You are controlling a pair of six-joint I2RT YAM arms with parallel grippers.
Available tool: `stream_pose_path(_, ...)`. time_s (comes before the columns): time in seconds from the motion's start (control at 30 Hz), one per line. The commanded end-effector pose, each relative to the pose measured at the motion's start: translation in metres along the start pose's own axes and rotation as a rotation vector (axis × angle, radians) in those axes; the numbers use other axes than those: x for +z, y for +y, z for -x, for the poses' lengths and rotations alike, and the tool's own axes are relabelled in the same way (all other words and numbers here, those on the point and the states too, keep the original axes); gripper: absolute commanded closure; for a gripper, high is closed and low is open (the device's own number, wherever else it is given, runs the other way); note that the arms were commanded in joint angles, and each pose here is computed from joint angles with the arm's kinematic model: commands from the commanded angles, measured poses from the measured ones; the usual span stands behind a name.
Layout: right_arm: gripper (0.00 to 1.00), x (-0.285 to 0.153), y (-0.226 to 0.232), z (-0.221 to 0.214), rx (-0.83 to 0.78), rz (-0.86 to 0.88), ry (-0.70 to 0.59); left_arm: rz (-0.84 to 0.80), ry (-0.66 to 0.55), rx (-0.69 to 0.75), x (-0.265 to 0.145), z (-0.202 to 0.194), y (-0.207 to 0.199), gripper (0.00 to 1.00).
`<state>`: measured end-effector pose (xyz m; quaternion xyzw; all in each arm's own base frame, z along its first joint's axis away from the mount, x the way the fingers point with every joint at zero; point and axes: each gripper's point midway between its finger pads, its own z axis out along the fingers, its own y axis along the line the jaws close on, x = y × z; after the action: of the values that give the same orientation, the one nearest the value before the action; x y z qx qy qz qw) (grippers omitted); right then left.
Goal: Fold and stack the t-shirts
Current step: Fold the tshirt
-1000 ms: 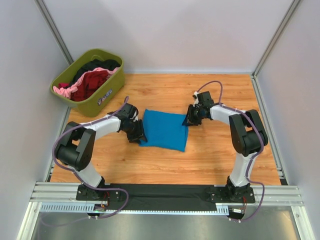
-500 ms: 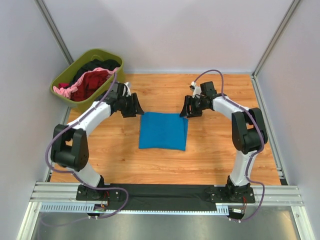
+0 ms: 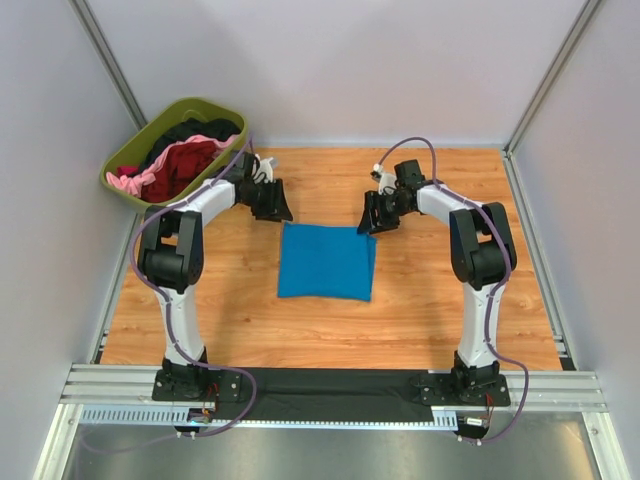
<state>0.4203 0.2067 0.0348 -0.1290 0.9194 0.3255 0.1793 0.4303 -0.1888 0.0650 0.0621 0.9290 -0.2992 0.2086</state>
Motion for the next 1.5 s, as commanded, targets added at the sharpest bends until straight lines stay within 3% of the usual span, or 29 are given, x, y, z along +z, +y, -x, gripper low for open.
stream_pose_path(0.0,0.48,-0.005,0.003,0.020,-0.064,0.036,-0.039,-0.085,-0.005,0.082,0.003,0.011,-0.010,0.48)
stream_pose_path(0.47,0.58,-0.002,0.015,0.030,-0.075,0.105,-0.073,-0.150,0.010,0.103,0.003,0.009,-0.019,0.57)
stream_pose_path(0.57,0.65,-0.005,0.014,0.030,-0.073,0.096,-0.078,-0.155,0.018,0.106,0.002,0.008,-0.020,0.67)
stream_pose_path(0.67,0.87,-0.008,0.014,0.031,-0.081,0.080,-0.091,-0.162,0.023,0.102,0.001,0.006,-0.022,0.89)
stream_pose_path(0.77,1.00,-0.015,0.019,0.035,-0.095,0.067,-0.111,-0.160,0.023,0.096,-0.002,0.007,-0.023,1.00)
stream_pose_path(1.13,1.00,-0.059,0.057,0.038,-0.134,0.060,-0.183,-0.146,-0.040,0.092,-0.043,0.011,-0.049,1.00)
stream_pose_path(1.47,1.00,-0.095,0.098,-0.003,-0.108,0.037,-0.221,-0.151,-0.060,0.115,-0.086,-0.012,-0.072,1.00)
